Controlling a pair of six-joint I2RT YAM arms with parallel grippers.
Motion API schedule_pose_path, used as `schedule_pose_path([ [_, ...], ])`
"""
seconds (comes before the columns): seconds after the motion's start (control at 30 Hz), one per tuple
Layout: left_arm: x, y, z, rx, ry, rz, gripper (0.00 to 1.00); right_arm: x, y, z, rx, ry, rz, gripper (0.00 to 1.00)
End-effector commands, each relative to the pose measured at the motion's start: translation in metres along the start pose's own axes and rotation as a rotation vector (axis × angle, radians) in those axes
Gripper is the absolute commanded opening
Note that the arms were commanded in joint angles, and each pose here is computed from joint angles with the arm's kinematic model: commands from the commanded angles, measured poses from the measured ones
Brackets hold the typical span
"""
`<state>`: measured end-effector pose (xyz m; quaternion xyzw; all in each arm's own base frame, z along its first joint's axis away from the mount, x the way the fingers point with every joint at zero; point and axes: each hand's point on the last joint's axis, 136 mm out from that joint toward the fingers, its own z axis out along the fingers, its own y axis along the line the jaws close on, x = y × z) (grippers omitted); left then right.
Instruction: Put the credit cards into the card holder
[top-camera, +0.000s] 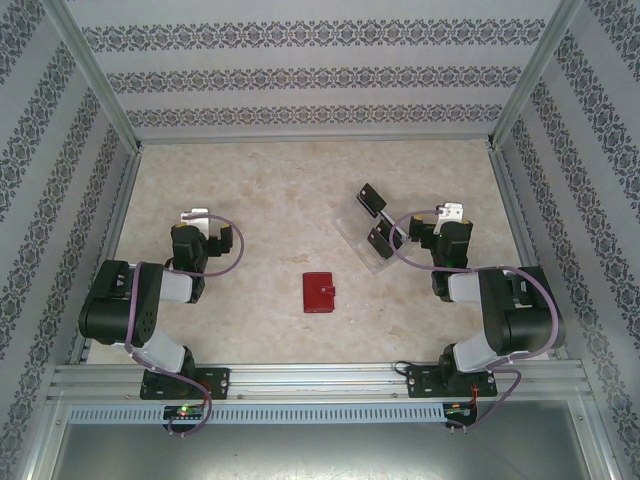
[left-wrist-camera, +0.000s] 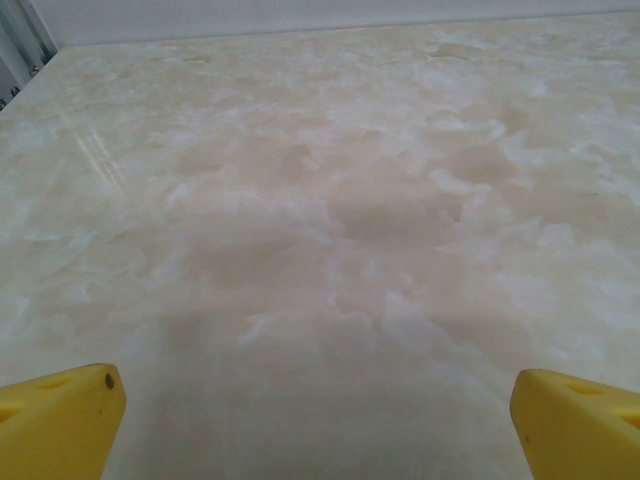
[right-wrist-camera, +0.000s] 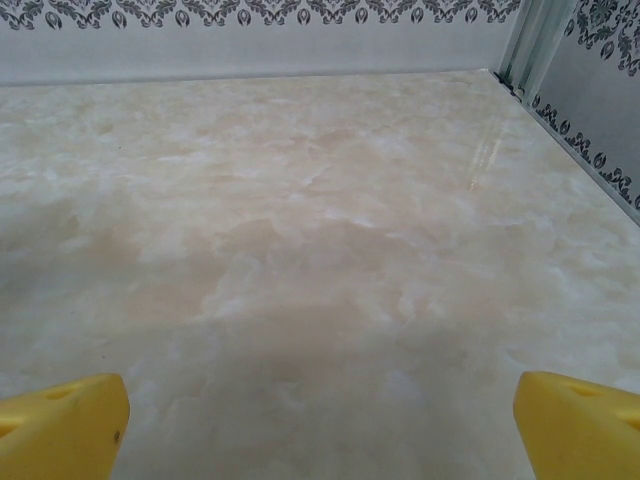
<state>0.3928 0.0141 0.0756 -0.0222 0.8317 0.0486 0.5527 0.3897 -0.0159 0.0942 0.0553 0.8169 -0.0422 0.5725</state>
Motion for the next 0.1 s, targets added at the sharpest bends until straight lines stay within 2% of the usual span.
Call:
schedule_pose_path([
  [0.0,-0.0119,0.0029,0.0037,0.005,-0.034,-0.033,1.0,-0.0121,0.0045,0.0023,-0.027,-0.031,0.005,0.98],
  [0.07,-0.0125,0.003,0.003,0.005,-0.039,-0.032,1.0,-0.013,0.0057,0.0004,-0.033,-0.043,0.0,0.98],
])
